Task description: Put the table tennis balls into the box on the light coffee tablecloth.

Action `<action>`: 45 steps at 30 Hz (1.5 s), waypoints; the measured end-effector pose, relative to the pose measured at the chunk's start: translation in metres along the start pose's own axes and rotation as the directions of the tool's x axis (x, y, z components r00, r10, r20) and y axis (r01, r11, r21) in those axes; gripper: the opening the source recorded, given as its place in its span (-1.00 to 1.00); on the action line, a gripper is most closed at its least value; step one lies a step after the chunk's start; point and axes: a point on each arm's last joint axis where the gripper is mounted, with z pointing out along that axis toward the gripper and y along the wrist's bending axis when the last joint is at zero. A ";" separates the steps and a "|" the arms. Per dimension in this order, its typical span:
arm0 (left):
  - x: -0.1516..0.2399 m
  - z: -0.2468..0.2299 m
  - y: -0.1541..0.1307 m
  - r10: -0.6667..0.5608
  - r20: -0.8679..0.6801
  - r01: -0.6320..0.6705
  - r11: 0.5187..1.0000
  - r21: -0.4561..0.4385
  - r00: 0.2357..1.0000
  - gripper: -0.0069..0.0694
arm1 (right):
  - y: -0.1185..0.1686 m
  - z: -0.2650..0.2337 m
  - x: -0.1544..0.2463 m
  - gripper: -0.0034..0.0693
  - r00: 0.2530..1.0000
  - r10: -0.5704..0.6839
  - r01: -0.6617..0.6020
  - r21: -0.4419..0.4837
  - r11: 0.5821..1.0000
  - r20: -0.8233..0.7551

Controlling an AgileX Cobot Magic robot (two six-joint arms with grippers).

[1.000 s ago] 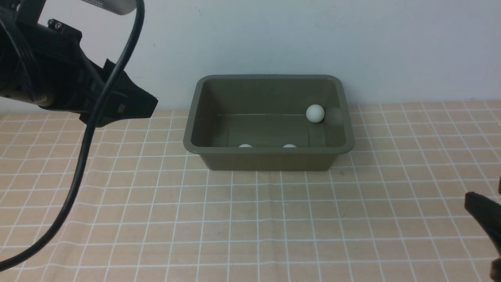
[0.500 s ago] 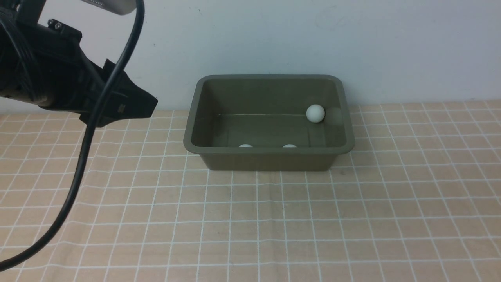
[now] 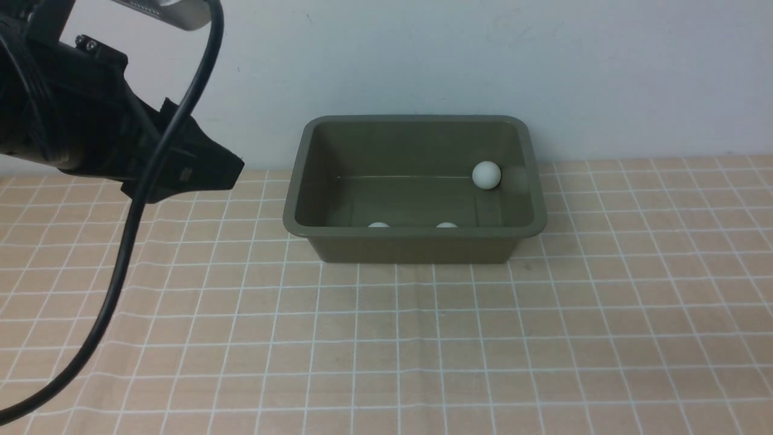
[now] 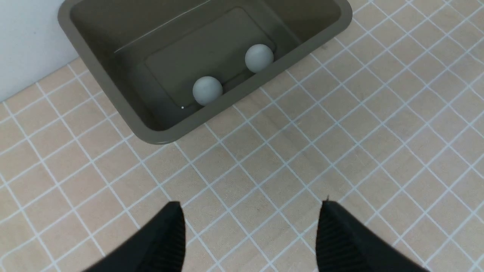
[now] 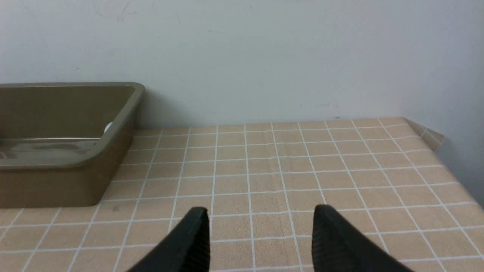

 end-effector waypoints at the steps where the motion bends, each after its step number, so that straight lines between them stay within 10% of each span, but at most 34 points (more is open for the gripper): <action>1: 0.000 0.000 0.000 0.000 0.000 0.000 1.000 0.000 1.000 0.19 | 0.000 0.000 0.003 0.05 1.000 0.000 0.000 0.000 1.000 -0.004; 45: 0.002 0.000 -0.001 -0.001 -0.017 0.002 1.000 0.014 1.000 0.19 | -0.002 0.001 0.050 0.05 0.996 0.047 -0.047 0.002 0.999 -0.080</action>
